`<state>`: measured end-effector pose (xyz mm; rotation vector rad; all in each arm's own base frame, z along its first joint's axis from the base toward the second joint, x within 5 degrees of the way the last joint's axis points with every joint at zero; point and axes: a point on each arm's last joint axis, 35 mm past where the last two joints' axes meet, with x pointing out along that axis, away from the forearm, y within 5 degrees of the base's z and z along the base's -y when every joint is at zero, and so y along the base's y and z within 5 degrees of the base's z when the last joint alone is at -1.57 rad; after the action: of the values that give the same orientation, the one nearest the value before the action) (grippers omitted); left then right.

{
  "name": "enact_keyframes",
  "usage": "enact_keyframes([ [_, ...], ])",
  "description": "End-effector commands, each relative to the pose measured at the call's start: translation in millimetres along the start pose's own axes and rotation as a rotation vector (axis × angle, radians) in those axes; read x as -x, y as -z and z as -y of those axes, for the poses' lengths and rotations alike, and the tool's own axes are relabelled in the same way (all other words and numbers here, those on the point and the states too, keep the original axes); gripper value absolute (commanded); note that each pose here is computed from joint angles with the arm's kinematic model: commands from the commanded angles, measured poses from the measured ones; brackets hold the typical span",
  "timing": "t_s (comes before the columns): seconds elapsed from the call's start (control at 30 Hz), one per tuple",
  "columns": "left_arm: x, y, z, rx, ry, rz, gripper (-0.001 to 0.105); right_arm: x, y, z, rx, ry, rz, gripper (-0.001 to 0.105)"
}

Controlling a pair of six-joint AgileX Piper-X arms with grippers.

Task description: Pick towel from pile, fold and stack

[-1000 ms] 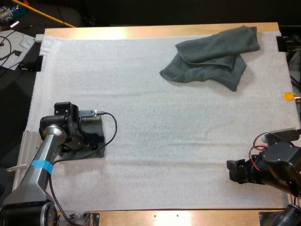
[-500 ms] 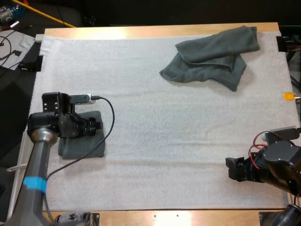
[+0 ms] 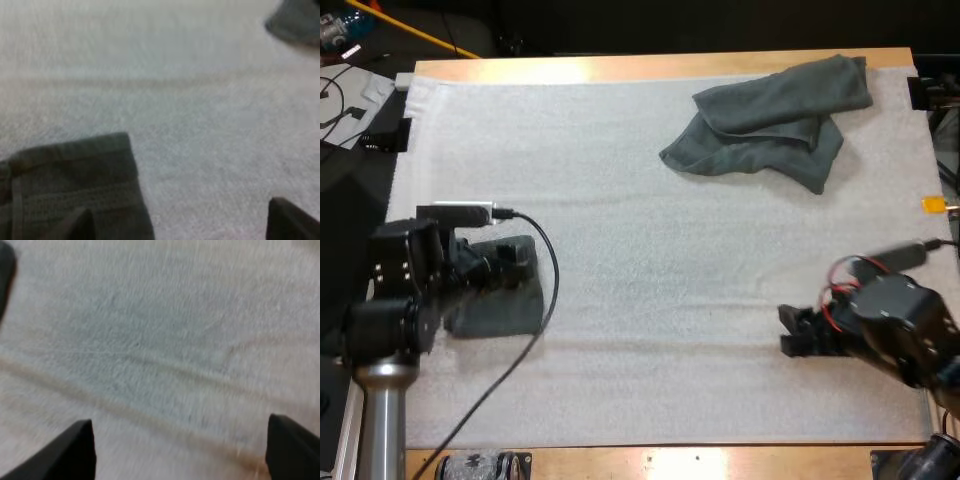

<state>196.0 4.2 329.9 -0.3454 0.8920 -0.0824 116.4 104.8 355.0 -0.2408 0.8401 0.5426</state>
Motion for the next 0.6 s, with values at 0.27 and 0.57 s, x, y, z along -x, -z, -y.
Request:
enact_keyframes([
  [0.27, 25, 13, 12, -0.041, 0.03, 0.025, 0.067, -32, -19, 15, 0.022, 0.095, -0.014, 0.068],
  [0.57, 37, 20, 15, -0.065, 0.034, 0.035, 0.067, -39, -17, 72, -0.124, 0.213, -0.059, 0.068],
])
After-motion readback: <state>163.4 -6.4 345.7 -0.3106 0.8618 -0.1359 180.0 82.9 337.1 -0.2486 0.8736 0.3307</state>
